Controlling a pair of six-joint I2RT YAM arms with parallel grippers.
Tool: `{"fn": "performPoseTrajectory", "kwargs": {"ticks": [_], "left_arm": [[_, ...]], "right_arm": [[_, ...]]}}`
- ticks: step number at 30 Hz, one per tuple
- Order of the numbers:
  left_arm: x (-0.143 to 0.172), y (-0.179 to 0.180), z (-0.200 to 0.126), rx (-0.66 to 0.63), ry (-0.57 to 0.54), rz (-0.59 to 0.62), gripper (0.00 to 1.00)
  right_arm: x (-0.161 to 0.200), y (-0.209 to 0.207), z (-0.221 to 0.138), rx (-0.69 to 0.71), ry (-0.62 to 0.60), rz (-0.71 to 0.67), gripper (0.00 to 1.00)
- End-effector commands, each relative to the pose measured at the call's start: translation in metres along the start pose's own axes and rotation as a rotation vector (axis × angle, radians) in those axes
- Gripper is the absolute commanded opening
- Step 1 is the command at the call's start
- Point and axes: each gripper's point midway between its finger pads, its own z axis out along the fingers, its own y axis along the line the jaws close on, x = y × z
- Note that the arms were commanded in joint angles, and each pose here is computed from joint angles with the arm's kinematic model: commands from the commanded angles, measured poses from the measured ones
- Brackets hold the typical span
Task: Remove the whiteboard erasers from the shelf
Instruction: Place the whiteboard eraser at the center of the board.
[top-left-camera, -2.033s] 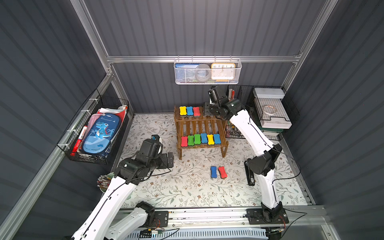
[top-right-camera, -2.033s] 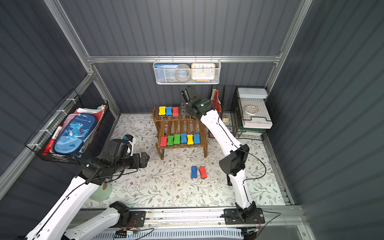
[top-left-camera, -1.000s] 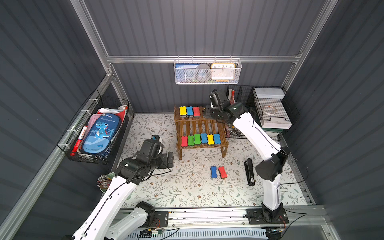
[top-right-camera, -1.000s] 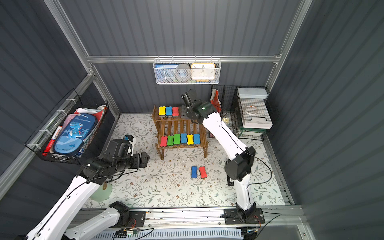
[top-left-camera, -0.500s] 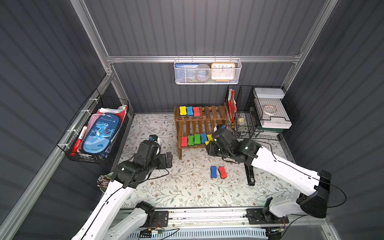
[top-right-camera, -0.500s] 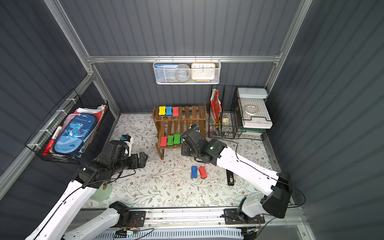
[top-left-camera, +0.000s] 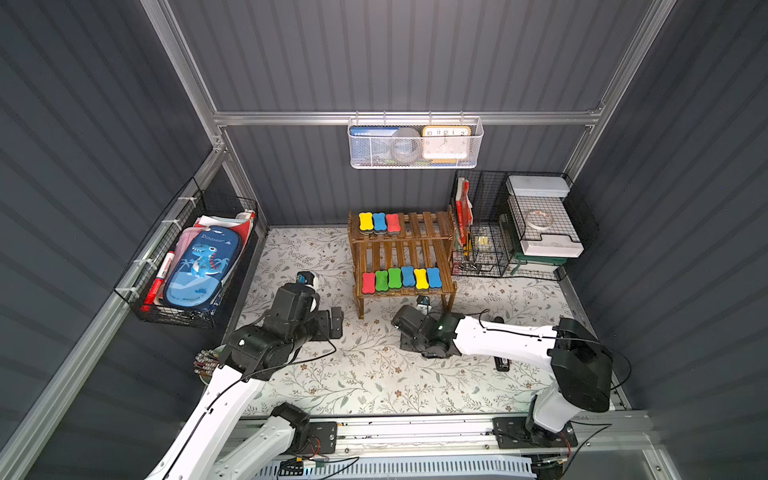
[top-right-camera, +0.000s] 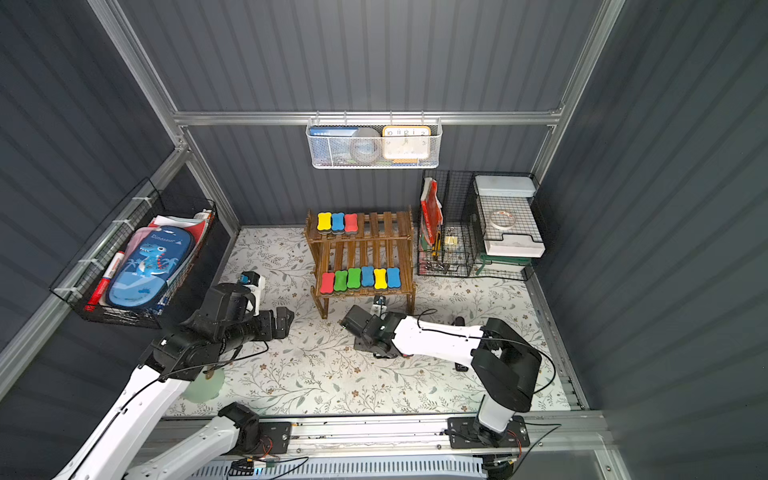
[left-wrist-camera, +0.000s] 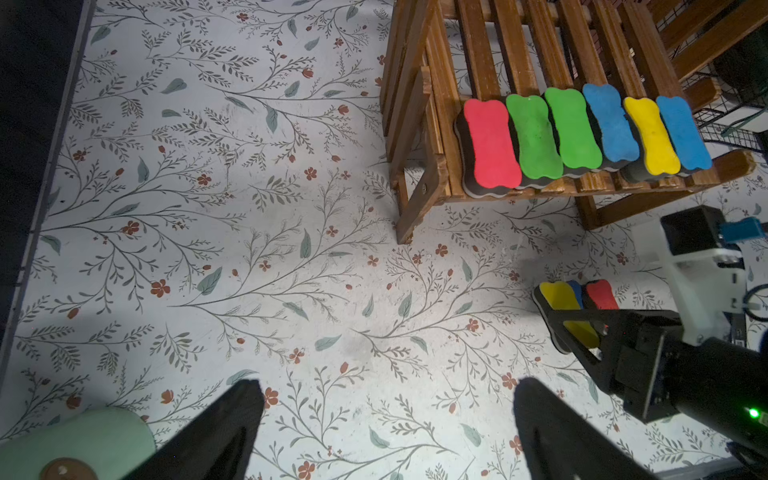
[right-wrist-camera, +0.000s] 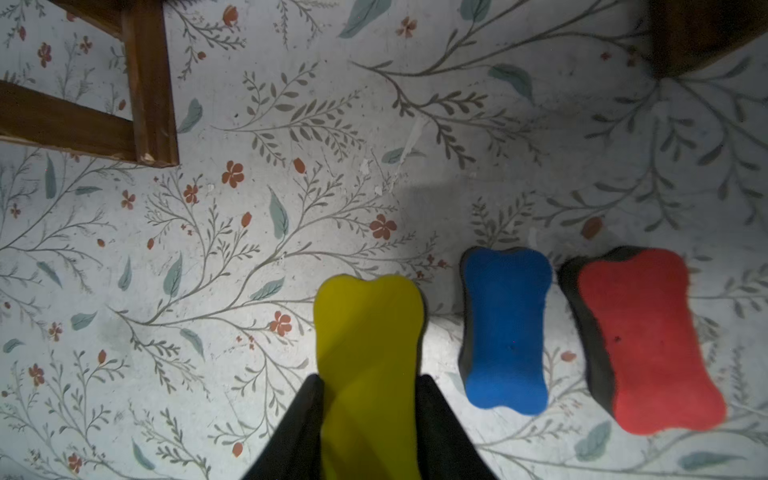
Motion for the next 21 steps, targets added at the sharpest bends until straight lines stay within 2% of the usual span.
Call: {"fn": "performPoseTrajectory", "kwargs": {"ticks": [1,11,16,21], "left_arm": [[0.004,0.004,-0.002,-0.016,0.014,0.016,0.99],[0.004,0.005,-0.002,-0.020,0.018,0.018,0.99],[0.004,0.005,-0.002,-0.024,0.020,0.018,0.99],[0.005,0.005,-0.002,-0.024,0.020,0.014,0.99]], "right_arm": [[-0.015,-0.002,0.008,0.017,-0.065,0.049,0.31],[-0.004,-0.013,0.037,0.057,0.028,0.088,0.33],[-0.001,-0.015,0.041,0.067,0.047,0.093,0.43],[-0.001,-0.014,0.040,0.071,0.055,0.089,0.48]]}}
